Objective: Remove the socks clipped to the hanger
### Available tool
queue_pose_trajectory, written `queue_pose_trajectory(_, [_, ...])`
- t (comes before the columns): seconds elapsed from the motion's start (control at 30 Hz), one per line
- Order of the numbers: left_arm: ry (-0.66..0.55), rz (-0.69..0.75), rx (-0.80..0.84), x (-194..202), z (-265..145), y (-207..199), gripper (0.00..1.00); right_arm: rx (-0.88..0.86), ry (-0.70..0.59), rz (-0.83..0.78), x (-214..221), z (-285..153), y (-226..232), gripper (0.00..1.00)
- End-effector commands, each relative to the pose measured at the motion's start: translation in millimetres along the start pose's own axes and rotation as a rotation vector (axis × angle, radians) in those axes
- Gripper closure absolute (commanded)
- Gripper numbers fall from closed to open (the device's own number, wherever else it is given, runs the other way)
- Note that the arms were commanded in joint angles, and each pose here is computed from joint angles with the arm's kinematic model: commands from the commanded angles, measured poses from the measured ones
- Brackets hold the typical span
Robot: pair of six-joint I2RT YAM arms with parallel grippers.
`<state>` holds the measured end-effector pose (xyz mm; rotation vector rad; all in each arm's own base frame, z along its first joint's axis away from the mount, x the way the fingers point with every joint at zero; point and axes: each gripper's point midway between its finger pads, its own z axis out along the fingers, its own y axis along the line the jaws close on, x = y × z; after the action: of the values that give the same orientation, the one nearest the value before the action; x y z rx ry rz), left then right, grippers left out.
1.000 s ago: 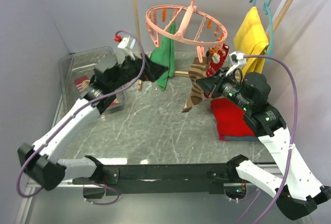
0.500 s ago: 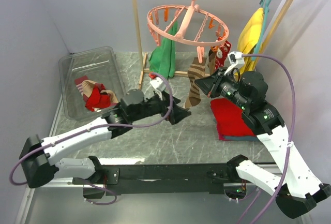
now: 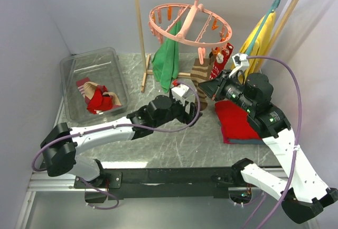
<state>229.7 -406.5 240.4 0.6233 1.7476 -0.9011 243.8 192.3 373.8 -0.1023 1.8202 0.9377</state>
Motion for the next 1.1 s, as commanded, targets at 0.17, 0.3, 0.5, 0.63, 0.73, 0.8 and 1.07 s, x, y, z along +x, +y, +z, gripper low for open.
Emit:
queue_pose_trajectory(0.17, [-0.054,-0.002,-0.049,-30,20,1,0.65,-0.045,-0.018,0.008,-6,-15,16,0.8])
queue_pose_trajectory(0.3, [-0.014,-0.005,-0.044,-23,23,-1,0.87,-0.023,-0.017,0.016,-6,-17,12,0.74])
queue_pose_trajectory(0.5, [-0.029,-0.027,-0.02,-29,10,-6,0.99,0.025,0.02,0.03,1,-16,4,0.64])
queue_pose_trajectory(0.63, [-0.051,-0.031,-0.018,-40,-3,-7,0.99,0.059,0.027,0.026,3,-17,-3,0.55])
queue_pose_trajectory(0.73, [-0.06,-0.032,-0.023,-43,-12,-6,0.99,0.084,0.028,0.021,4,-19,-6,0.46])
queue_pose_trajectory(0.8, [-0.057,-0.032,-0.028,-43,-16,-5,0.99,0.104,0.023,0.02,2,-23,-8,0.43])
queue_pose_trajectory(1.07, [-0.043,-0.047,-0.047,-36,-26,0,0.99,0.249,-0.018,-0.023,-12,-38,-29,0.27])
